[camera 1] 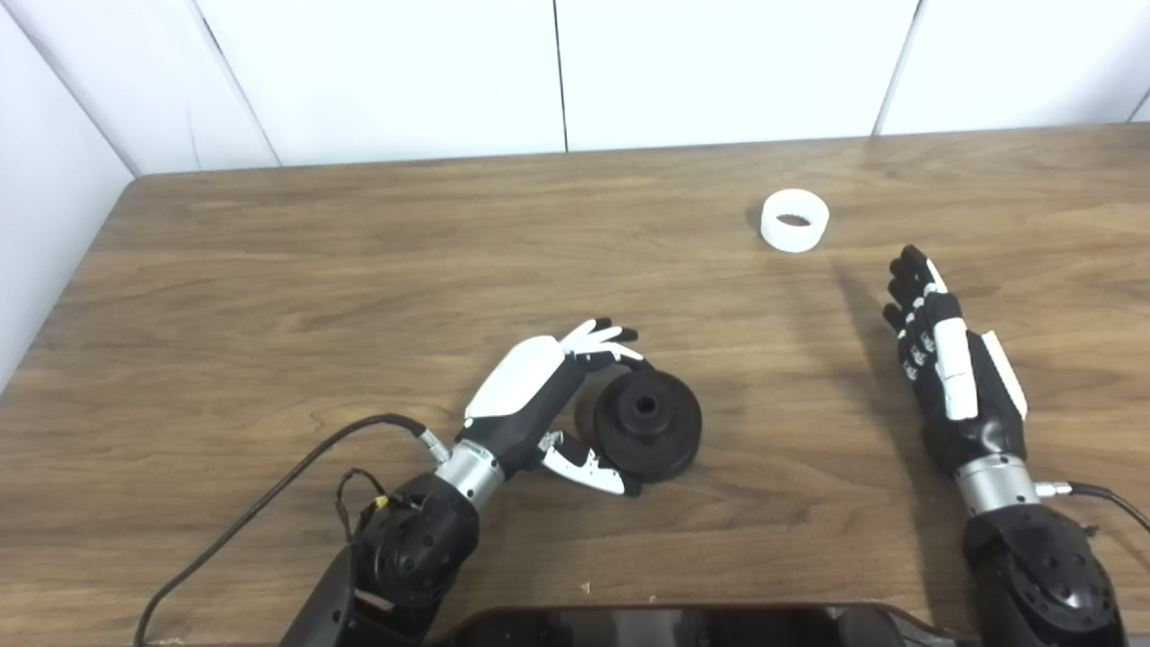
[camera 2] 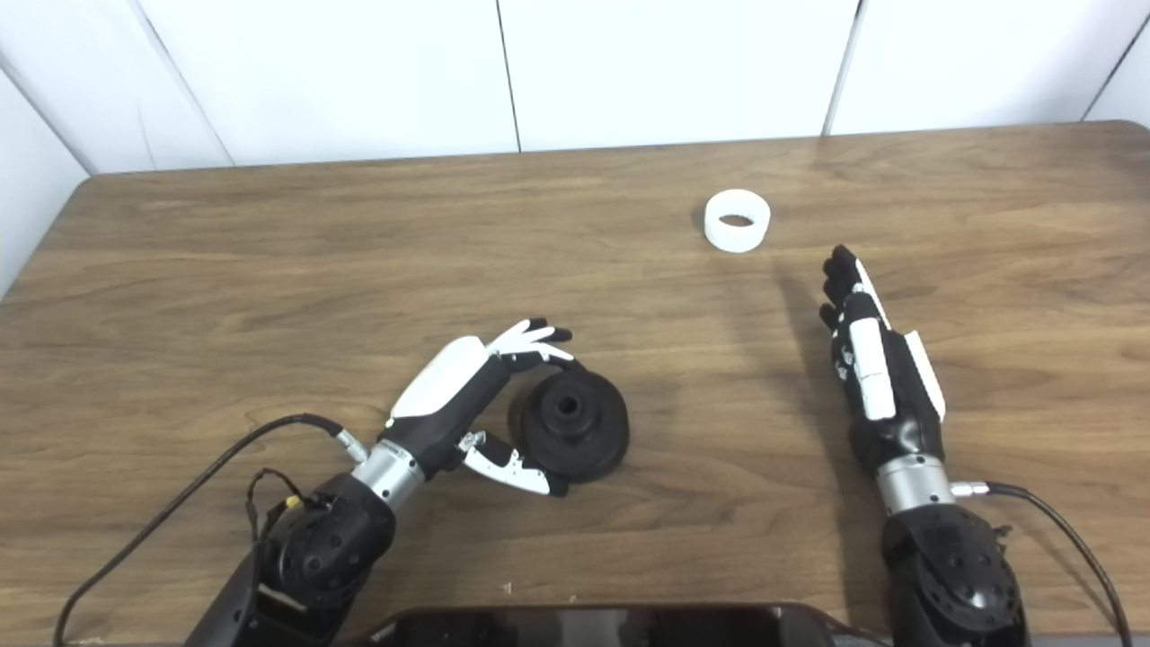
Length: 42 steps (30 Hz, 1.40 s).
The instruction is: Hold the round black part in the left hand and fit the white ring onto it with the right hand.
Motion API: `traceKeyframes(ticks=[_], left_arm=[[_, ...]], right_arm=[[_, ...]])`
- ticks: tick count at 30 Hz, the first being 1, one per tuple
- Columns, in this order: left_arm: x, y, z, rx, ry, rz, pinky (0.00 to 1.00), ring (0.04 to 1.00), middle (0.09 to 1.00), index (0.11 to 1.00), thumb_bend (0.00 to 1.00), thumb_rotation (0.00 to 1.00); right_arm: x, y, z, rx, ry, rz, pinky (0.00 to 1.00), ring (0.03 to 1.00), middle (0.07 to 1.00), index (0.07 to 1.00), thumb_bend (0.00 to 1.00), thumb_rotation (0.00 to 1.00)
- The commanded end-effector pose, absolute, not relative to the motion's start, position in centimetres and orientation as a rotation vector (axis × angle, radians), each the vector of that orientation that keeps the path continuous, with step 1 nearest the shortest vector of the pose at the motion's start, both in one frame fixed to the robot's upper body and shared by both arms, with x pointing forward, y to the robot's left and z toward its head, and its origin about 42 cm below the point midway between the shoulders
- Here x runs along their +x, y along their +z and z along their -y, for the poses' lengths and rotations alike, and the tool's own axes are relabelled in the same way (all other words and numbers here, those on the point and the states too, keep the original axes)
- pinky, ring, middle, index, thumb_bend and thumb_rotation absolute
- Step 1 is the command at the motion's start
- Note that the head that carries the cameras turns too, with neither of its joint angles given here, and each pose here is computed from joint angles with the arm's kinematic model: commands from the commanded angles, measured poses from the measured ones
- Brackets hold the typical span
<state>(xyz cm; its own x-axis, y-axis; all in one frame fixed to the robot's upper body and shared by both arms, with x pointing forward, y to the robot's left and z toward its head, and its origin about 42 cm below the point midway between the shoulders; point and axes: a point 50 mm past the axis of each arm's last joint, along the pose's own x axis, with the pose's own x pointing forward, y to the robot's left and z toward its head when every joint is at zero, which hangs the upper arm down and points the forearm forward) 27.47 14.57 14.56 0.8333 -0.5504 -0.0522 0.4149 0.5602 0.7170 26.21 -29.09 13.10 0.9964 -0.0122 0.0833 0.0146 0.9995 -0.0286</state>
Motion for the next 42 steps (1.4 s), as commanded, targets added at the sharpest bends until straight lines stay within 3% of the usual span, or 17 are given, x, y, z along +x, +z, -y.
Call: traceKeyframes(ticks=[1, 15, 19, 21, 24, 28, 42], left_arm=[[26.9, 14.1, -15.1, 0.852, -0.616, 0.153, 0.93, 0.987, 0.92, 0.495, 0.52, 0.09], [27.1, 14.1, -15.4, 0.872, -0.618, 0.127, 0.93, 0.994, 0.925, 0.495, 0.52, 0.09], [27.3, 14.2, -15.6, 0.875, -0.616, 0.123, 0.93, 0.996, 0.925, 0.495, 0.52, 0.09], [27.3, 14.1, -15.6, 0.886, -0.614, 0.122, 0.91, 0.994, 0.926, 0.495, 0.52, 0.09], [27.4, 13.9, -15.8, 0.894, -0.611, 0.121, 0.92, 0.991, 0.924, 0.495, 0.52, 0.09], [27.4, 13.6, -15.9, 0.889, -0.611, 0.115, 0.93, 0.992, 0.923, 0.494, 0.52, 0.09], [27.6, 13.3, -16.4, 0.888, -0.604, 0.104, 0.94, 0.998, 0.929, 0.495, 0.52, 0.09]], right_arm=[[26.3, 13.7, 28.9, -0.014, -0.009, 0.115, 1.0, 1.0, 0.982, 0.986, 0.64, 0.96], [26.4, 13.9, 29.3, -0.016, -0.014, 0.116, 1.0, 1.0, 0.979, 0.982, 0.63, 0.94], [27.0, 14.8, 29.6, -0.084, -0.016, 0.143, 1.0, 1.0, 0.966, 0.975, 0.61, 0.85], [27.7, 16.3, 30.0, -0.204, -0.038, 0.191, 0.94, 0.959, 0.938, 0.942, 0.66, 0.68], [29.0, 18.1, 30.6, -0.358, -0.052, 0.262, 0.89, 0.93, 0.92, 0.902, 0.71, 0.54], [31.0, 20.0, 30.8, -0.464, -0.051, 0.318, 0.89, 0.913, 0.899, 0.868, 0.79, 0.42], [37.9, 22.5, 29.9, -0.704, -0.006, 0.294, 0.9, 0.943, 0.93, 0.832, 0.85, 0.4]])
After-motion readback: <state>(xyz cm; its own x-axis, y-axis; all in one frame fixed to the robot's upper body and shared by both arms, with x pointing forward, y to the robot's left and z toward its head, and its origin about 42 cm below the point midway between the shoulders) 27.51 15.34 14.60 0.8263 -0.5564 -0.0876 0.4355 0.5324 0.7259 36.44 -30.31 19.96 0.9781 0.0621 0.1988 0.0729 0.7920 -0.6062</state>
